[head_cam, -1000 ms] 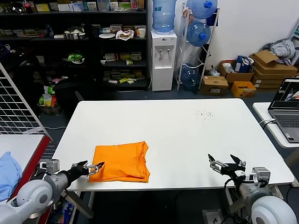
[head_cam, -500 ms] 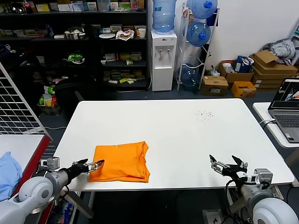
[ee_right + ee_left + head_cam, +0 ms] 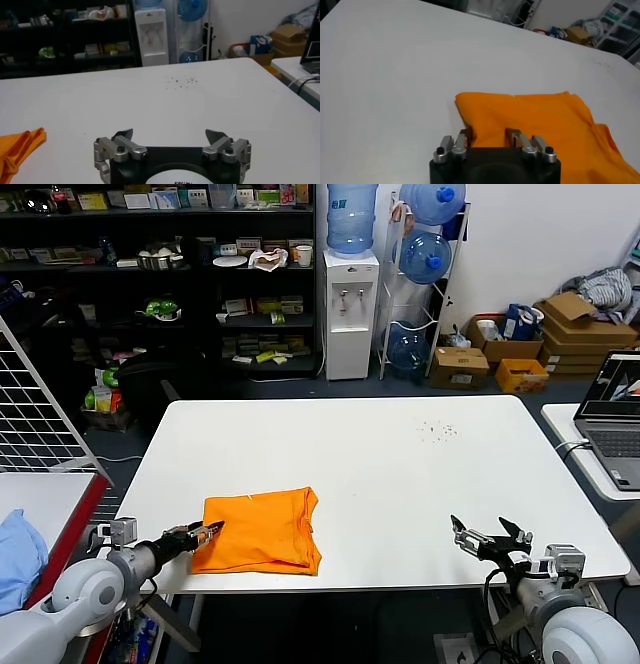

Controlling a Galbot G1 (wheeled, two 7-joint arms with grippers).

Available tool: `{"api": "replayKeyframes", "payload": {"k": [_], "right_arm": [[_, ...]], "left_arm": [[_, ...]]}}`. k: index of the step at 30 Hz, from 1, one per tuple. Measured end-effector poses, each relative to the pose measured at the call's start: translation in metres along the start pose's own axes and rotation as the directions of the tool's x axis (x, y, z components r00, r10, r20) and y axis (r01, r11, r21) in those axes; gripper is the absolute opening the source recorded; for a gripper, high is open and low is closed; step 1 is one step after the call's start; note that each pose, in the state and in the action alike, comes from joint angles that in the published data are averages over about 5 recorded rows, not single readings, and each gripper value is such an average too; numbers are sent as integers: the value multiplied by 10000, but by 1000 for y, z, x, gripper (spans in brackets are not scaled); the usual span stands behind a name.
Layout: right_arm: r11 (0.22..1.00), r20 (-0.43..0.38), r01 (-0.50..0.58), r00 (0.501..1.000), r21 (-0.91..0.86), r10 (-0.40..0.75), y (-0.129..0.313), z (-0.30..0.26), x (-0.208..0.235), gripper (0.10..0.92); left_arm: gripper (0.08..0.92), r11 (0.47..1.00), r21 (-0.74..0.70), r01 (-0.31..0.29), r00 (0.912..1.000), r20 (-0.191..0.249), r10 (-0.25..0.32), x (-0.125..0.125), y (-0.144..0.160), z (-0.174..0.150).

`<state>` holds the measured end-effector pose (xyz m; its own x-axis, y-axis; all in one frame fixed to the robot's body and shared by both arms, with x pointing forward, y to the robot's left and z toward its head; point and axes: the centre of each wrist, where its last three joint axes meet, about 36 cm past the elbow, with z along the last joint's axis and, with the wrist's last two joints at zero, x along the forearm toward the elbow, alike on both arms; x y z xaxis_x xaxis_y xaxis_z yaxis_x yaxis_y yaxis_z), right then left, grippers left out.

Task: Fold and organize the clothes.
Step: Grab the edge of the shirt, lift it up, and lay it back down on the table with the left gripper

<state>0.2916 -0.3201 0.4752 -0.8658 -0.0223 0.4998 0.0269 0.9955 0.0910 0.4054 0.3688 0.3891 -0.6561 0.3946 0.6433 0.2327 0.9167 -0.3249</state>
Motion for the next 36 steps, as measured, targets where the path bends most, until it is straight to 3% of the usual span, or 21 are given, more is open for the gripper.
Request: {"api": "replayKeyframes", "payload": {"k": [7,13,21,28,32,36], "right_arm": [[10000,-13,23,10000,-2,-23,0,0,-1,921],[10000,3,37,10000,-9,-37,1,0,-2,921],[10000,171,63,9998,27,-63,2,-2,-2,921],[9995,650,148,9977,283,-166,3,-3,-6,921],[9984,1102,166,9937,538,-224,4,-3,-10,921],[9964,1553,80,9876,838,-209,1,0,-15,921]], "left_arm": [[253,10000,-45,-17,9999,-104,17,0,-2,0],[123,10000,-80,-24,9999,-100,23,1,-6,0],[111,9997,-244,54,9999,110,-51,7,-18,-6],[111,9979,-514,392,9973,645,-359,29,-44,-26],[111,9958,-620,672,9903,1255,-590,45,-67,-39],[111,9918,-715,1056,9773,1916,-902,62,-84,-49]]}}
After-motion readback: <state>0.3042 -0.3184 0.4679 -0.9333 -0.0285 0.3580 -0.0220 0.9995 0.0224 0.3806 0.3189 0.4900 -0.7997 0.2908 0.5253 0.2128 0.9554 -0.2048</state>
